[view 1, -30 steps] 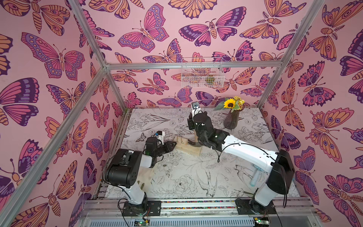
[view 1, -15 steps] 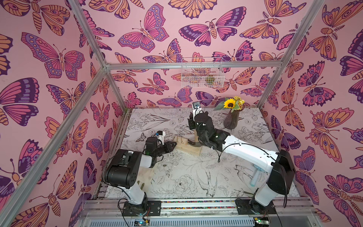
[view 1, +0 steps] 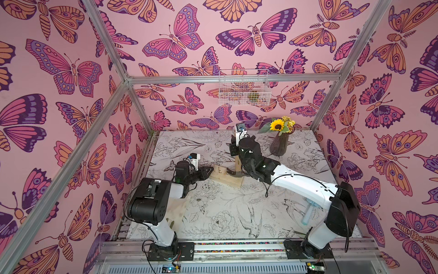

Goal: Use a claw hammer to pull out a nail
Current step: Remove the nail from the mounting plate.

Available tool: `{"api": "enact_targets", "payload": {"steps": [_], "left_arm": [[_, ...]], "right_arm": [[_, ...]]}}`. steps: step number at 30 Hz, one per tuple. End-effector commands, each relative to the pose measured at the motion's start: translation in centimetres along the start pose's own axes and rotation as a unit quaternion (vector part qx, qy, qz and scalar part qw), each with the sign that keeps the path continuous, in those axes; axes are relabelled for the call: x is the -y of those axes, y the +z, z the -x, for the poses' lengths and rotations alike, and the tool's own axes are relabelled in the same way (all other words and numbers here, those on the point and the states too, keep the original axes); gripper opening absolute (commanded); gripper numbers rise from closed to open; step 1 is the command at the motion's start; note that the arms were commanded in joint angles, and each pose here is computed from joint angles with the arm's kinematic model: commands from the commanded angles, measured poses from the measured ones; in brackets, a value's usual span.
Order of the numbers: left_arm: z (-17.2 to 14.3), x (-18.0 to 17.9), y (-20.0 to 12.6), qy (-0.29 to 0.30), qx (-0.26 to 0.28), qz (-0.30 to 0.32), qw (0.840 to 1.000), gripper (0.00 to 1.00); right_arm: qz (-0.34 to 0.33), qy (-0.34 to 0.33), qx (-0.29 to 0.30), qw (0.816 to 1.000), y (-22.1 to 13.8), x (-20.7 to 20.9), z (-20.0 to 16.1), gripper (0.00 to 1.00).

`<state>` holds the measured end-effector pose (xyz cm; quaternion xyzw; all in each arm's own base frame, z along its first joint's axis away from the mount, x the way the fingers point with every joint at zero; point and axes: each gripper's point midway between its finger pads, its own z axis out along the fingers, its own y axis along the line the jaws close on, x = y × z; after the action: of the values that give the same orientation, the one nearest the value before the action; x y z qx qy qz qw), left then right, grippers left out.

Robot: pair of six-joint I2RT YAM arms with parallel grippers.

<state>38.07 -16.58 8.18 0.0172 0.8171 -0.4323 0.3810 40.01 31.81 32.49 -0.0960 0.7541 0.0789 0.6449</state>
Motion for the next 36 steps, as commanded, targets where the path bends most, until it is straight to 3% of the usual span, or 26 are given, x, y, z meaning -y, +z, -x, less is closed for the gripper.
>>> {"api": "enact_targets", "payload": {"steps": [1, 11, 28, 36], "left_arm": [[-0.7, -0.3, 0.0, 0.005, -0.001, -0.017, 1.000, 0.36], [-2.0, -0.3, 0.5, -0.012, -0.014, -0.045, 0.999, 0.28], [-4.3, -0.4, -0.6, -0.023, -0.022, -0.044, 0.999, 0.25], [-5.1, -0.4, -0.9, -0.028, -0.026, -0.048, 0.998, 0.23]], "right_arm": [[0.033, 0.044, -0.028, 0.998, 0.1, -1.1, -2.4, 0.00], [0.036, 0.058, -0.026, 0.997, 0.0, -0.5, -3.4, 0.00], [0.046, 0.155, -0.005, 0.987, -1.1, 2.7, -4.9, 0.00], [0.046, 0.164, -0.007, 0.985, -1.3, 3.4, -5.5, 0.00]]}}
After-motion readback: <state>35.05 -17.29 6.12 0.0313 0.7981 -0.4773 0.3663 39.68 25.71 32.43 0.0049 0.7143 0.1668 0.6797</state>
